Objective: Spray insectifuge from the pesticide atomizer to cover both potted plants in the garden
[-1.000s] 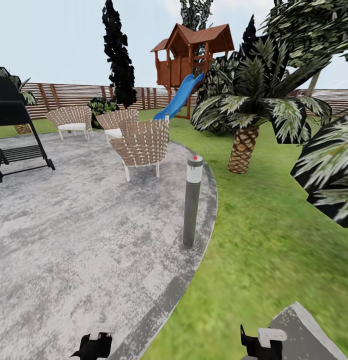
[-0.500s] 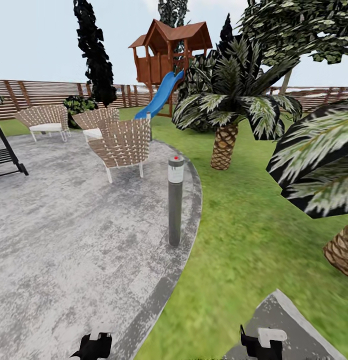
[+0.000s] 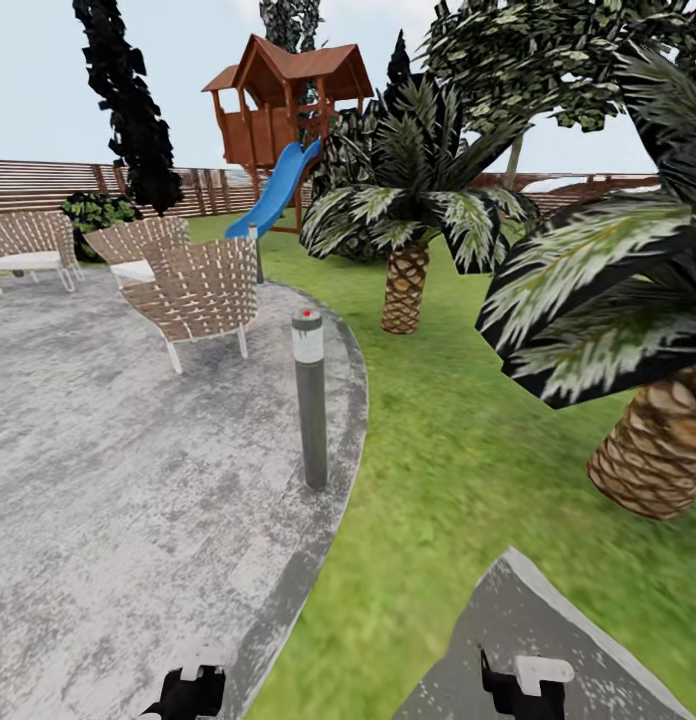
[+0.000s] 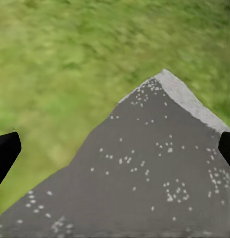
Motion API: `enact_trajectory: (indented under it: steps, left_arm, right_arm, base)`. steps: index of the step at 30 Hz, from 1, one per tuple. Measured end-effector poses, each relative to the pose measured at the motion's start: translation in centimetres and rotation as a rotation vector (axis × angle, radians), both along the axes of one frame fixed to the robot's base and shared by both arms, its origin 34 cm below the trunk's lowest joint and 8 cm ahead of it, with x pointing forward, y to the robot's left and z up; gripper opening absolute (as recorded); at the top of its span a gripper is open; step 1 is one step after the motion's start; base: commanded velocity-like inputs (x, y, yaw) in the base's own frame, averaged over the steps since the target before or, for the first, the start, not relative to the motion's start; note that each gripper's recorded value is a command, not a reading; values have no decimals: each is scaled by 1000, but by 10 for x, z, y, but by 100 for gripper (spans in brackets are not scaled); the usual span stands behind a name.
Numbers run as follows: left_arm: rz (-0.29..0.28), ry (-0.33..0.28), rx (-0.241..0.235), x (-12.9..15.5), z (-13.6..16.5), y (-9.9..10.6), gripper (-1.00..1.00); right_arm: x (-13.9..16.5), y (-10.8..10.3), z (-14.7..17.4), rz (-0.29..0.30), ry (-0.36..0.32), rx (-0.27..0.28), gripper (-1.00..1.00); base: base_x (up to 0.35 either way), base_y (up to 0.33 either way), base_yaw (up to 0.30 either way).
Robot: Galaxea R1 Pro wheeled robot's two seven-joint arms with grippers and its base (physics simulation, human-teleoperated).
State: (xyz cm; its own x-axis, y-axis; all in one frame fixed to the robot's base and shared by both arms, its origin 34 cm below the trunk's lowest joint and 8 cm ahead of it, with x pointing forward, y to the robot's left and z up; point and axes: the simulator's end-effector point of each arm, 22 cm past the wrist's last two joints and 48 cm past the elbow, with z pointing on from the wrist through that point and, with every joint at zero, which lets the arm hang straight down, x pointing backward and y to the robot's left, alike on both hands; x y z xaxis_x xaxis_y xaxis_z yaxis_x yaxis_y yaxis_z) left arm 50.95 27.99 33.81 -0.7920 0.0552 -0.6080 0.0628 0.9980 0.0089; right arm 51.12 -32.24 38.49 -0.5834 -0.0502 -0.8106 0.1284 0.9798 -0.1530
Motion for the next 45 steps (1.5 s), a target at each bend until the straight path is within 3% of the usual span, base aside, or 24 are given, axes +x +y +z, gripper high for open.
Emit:
enact_trajectory:
  steps: [23, 45]
  left_arm:
    - [-2, 0, 0, 0, 0, -1, -100]
    - [-4, 0, 4, 0, 0, -1, -100]
  right_arm:
    - [0, 0, 0, 0, 1, 0, 100]
    - [-1, 1, 0, -1, 1, 1, 100]
  base:
    - [-323, 80, -266]
    - [-297, -51, -266]
